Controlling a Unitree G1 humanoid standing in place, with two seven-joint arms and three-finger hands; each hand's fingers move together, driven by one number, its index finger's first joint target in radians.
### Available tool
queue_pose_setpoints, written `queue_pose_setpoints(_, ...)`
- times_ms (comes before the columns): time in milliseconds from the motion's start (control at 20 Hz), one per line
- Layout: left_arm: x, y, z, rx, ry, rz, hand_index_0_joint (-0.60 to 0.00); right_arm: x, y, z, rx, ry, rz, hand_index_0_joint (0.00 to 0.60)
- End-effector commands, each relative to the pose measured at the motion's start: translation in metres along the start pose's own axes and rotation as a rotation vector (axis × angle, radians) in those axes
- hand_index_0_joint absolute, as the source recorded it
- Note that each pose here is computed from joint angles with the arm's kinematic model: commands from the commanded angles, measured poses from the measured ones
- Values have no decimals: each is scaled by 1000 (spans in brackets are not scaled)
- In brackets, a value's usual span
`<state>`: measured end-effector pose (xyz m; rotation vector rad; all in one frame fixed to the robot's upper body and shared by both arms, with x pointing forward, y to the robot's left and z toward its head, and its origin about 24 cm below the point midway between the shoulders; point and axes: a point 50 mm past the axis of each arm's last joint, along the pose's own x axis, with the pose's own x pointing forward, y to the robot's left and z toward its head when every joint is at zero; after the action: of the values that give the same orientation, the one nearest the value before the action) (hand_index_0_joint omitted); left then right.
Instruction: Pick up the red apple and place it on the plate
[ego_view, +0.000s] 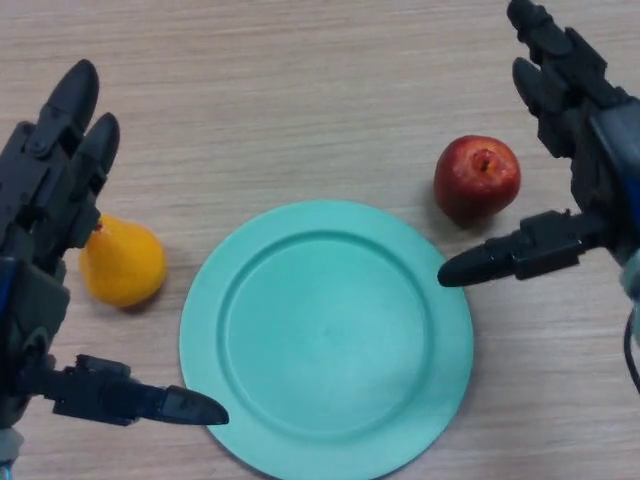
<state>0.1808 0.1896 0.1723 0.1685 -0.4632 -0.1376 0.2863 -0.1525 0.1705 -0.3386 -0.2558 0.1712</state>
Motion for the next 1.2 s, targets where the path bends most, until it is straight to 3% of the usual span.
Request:
queue_pose_setpoints(50, -1, 4, 24, 55, -148, 12, 0, 14, -26, 25, -123, -219, -127, 0)
queue_pose_setpoints(300, -3, 11, 21, 42, -140, 39, 0, 48, -33, -1, -209, -164, -167, 0)
queue_pose_setpoints(550, -6, 19, 18, 56, -146, 78, 0, 72, -26, -31, -325, -60, -140, 0)
queue_pose_setpoints(700, -6, 23, 17, 66, -145, 92, 0, 74, -24, -38, -331, -18, -130, 351)
queue_pose_setpoints(750, -6, 26, 16, 75, -144, 104, 0, 76, -21, -43, -325, 21, -121, 501)
queue_pose_setpoints(800, -7, 29, 13, 87, -145, 119, 0, 77, -18, -50, -297, 70, -111, 598)
queue_pose_setpoints(1000, -8, 34, 11, 99, -148, 147, 0, 80, -16, -51, -200, 119, -138, 600)
queue_pose_setpoints(1200, -10, 32, 9, 116, -148, 157, 0, 77, -16, -29, -173, 29, -154, 600)
